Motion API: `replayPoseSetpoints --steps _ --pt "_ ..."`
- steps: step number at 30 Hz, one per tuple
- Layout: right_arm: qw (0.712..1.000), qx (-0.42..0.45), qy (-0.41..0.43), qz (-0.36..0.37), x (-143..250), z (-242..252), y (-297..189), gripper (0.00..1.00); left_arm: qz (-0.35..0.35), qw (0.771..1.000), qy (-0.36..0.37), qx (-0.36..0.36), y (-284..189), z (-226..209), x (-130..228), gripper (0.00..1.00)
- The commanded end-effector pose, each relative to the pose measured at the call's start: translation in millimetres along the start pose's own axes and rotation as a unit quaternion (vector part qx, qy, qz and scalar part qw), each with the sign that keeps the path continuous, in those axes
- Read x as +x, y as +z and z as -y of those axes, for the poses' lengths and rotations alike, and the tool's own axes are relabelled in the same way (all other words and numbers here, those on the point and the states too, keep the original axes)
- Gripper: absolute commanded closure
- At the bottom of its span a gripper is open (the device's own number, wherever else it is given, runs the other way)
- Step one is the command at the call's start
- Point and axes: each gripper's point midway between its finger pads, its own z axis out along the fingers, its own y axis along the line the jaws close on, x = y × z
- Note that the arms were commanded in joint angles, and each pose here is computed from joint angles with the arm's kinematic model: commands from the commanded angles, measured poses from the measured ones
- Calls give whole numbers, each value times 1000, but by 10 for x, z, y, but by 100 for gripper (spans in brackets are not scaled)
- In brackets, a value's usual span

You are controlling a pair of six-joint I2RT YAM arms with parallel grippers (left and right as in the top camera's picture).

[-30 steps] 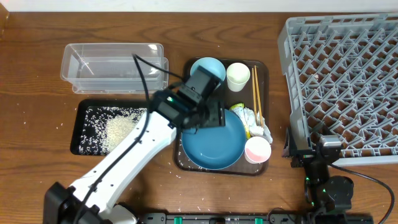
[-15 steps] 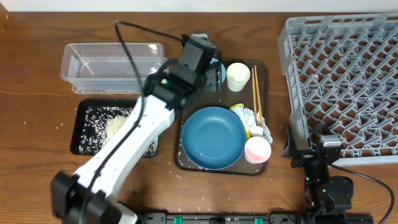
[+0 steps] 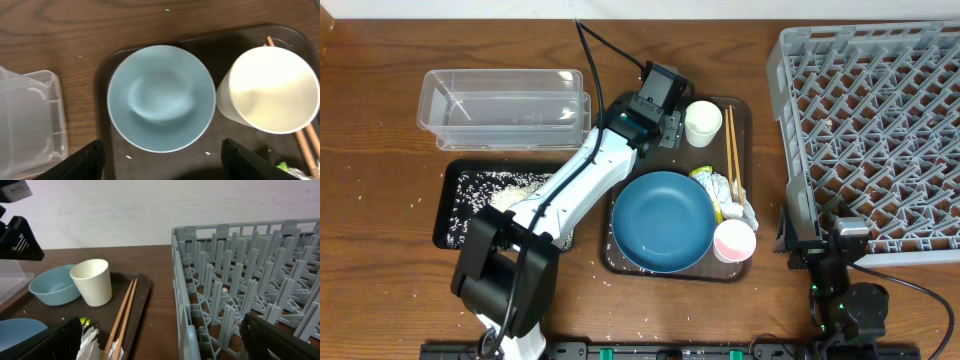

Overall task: Sort waste into correct bins and load items into the dishwasher rack
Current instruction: 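Release the bowl and retract the left gripper to the left side, then reach the right gripper to the pink cup and grasp it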

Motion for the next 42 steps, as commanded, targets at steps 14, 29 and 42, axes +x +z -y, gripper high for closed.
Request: replayPoseSetpoints --steps 14,29,42 --pt "1000 -2 -5 -1 7 -10 -1 1 126 908 -326 -231 -2002 -2456 -63 14" --pt "900 -335 267 72 -846 -1010 -479 1 -13 833 -458 -311 -2279 -3279 1042 12" --pt "944 -284 167 -17 -1380 -1063 -455 1 -13 833 -458 -311 -2279 -3278 1044 12"
